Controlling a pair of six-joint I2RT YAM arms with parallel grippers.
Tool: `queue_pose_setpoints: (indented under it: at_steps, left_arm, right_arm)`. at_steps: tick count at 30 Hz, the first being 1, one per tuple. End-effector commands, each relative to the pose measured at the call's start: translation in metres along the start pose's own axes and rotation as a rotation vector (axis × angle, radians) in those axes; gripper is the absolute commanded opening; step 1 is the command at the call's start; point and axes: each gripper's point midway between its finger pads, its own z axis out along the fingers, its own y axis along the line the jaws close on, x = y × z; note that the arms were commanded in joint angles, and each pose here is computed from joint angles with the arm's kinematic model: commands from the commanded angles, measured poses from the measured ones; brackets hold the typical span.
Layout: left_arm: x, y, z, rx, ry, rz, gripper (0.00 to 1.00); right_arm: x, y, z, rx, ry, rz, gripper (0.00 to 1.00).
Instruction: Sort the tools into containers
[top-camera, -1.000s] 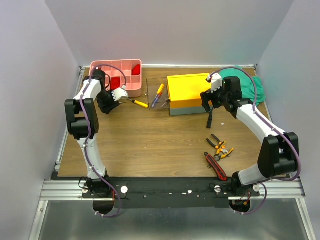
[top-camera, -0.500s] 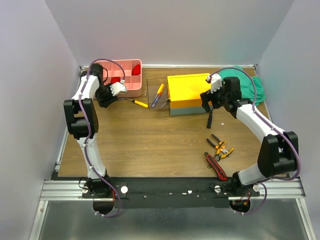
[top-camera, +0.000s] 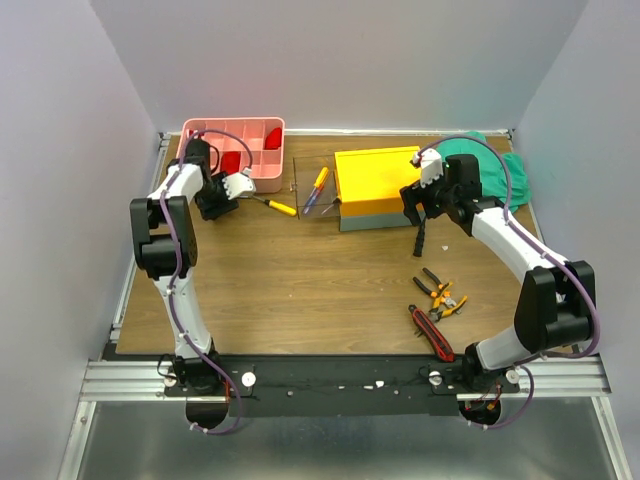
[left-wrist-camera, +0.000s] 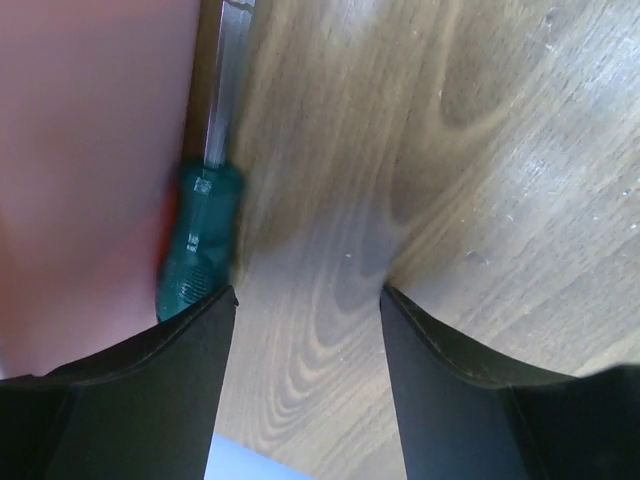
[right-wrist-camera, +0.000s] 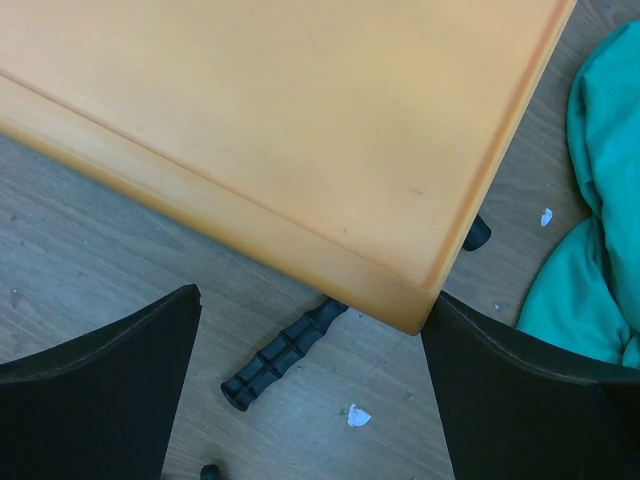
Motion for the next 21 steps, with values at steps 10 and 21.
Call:
queue_pose_setpoints:
  at_steps: [10,21]
  left_arm:
    - [0.006,-0.032,0.005,0.058,0.011,-0.016,0.50]
    - [-0.017,0.000,-0.026,-0.083,-0.088,0.024,0.70]
  right_arm:
    - [-0.001,0.001,-0.004,-0.007,-0.001,-0.008,0.96]
    - [-0.001,0.002,0.001,-0.019,-0.001,-0.005,0.96]
